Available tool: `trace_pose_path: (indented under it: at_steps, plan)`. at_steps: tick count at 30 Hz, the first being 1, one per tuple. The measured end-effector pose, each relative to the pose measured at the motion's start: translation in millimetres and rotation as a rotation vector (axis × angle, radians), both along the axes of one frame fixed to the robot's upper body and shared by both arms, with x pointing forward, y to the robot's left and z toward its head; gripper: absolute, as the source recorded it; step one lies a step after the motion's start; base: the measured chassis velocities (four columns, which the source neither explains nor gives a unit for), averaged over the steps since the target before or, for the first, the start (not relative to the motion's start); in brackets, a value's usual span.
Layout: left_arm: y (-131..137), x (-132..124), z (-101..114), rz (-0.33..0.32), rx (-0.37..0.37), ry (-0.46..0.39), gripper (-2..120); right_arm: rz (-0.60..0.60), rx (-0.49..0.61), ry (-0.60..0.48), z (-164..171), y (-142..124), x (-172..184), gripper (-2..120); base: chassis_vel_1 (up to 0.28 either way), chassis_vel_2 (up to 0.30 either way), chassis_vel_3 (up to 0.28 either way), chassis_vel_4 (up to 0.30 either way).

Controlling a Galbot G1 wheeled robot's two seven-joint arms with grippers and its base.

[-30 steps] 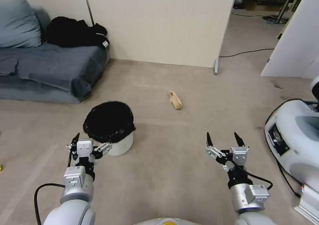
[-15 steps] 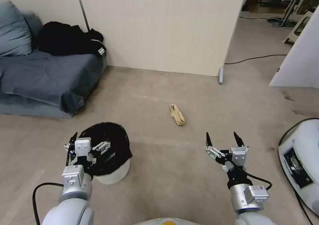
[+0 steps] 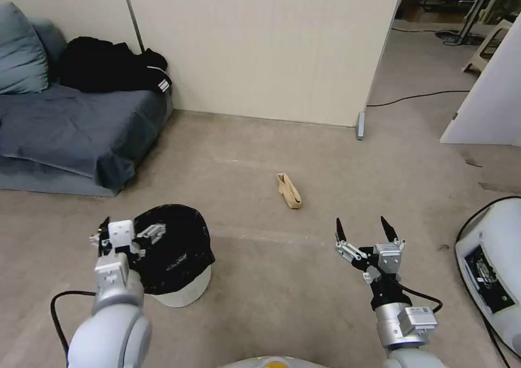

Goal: Pick up the trash bin, then pick up the garbage from the floor and place it into the trash bin.

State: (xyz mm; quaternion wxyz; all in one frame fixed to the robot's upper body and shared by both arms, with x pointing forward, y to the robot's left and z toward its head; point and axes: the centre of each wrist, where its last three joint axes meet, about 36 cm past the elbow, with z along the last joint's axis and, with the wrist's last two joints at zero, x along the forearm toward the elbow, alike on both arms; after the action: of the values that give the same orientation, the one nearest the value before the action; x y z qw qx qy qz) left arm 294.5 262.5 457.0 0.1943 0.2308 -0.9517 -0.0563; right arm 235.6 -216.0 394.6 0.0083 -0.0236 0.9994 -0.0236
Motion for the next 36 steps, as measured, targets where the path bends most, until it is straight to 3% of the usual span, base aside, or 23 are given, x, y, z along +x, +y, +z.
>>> trace_pose_path:
  at_steps: [4,19,31,34,36]
  plan:
    - [11.1,11.8,-7.2,0.058,-0.042,0.074,100,0.003,-0.002,0.014,-5.0,-0.4,-0.2,100,0.000,0.000,0.000,0.000]
    - [30.1,36.3,-49.1,0.159,-0.099,0.260,100,0.021,-0.005,0.024,-8.4,-1.6,-1.7,100,0.000,0.000,0.000,0.000]
    - [35.9,43.6,-69.0,0.202,-0.172,0.311,99,0.024,-0.005,0.027,-11.5,-1.8,-6.9,100,0.000,0.000,0.000,0.000]
    - [35.7,43.1,-71.4,0.196,-0.201,0.318,97,0.025,-0.006,0.028,-11.9,-1.7,-7.7,100,0.000,0.000,0.000,0.000]
    - [34.7,41.7,-72.5,0.187,-0.239,0.322,87,0.026,-0.007,0.028,-11.9,-1.5,-8.8,100,0.000,0.000,0.000,0.000]
